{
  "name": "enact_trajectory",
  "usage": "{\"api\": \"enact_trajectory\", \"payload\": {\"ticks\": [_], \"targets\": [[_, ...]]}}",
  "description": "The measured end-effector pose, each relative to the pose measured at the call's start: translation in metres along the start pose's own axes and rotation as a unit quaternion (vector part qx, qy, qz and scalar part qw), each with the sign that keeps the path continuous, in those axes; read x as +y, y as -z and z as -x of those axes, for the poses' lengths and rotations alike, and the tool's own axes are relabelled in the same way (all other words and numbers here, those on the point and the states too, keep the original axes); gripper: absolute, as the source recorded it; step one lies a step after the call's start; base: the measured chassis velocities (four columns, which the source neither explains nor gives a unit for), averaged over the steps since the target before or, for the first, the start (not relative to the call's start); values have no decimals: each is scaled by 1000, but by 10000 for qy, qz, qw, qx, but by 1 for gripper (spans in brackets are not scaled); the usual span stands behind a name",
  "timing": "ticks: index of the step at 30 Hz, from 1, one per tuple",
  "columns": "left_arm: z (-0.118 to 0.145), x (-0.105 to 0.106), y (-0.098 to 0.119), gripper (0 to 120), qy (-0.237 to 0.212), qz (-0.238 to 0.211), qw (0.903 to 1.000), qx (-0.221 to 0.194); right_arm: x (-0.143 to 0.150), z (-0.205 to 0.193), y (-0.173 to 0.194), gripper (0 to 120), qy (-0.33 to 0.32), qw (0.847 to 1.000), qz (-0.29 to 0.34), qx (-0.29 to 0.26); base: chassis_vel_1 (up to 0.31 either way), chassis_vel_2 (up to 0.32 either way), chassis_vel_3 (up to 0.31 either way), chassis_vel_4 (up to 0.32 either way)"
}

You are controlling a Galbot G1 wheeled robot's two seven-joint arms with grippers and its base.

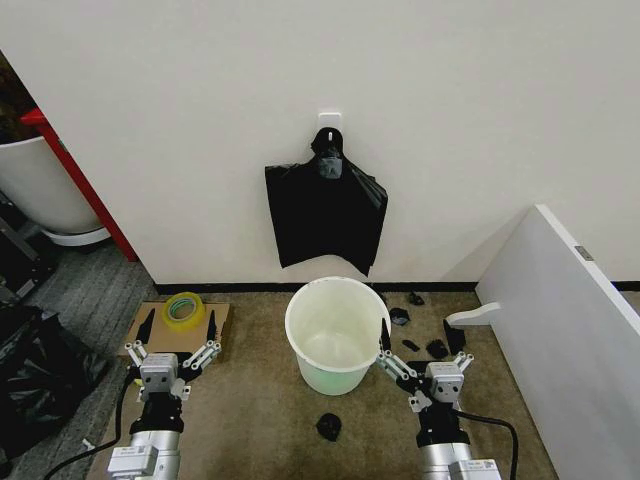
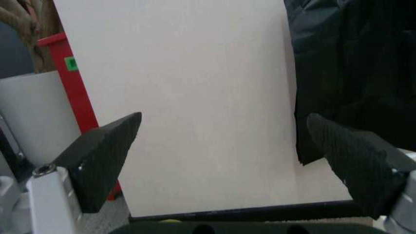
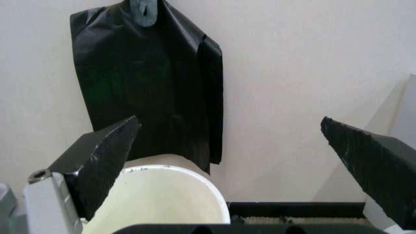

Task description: Place the garbage bag over the trash bin.

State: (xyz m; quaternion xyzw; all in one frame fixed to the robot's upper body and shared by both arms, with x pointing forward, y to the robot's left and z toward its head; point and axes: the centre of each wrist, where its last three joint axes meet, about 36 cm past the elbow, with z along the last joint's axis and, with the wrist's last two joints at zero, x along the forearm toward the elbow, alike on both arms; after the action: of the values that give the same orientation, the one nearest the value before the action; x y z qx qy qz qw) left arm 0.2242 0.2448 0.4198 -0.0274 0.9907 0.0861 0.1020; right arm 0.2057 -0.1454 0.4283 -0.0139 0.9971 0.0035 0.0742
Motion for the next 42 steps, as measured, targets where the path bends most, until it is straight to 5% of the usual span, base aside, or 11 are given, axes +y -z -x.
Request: {"api": "enact_trajectory", "payload": {"ticks": [34,42], "targets": [[8,-3,-7,100,-54,-182,9998,-24,11,14,-5,100,212,9992,306,108,0,0,0,0],[8,2,-7,100,-69,-166,9998,-14,20,33,-9,100,1024,9904,921,67,0,0,0,0]]}}
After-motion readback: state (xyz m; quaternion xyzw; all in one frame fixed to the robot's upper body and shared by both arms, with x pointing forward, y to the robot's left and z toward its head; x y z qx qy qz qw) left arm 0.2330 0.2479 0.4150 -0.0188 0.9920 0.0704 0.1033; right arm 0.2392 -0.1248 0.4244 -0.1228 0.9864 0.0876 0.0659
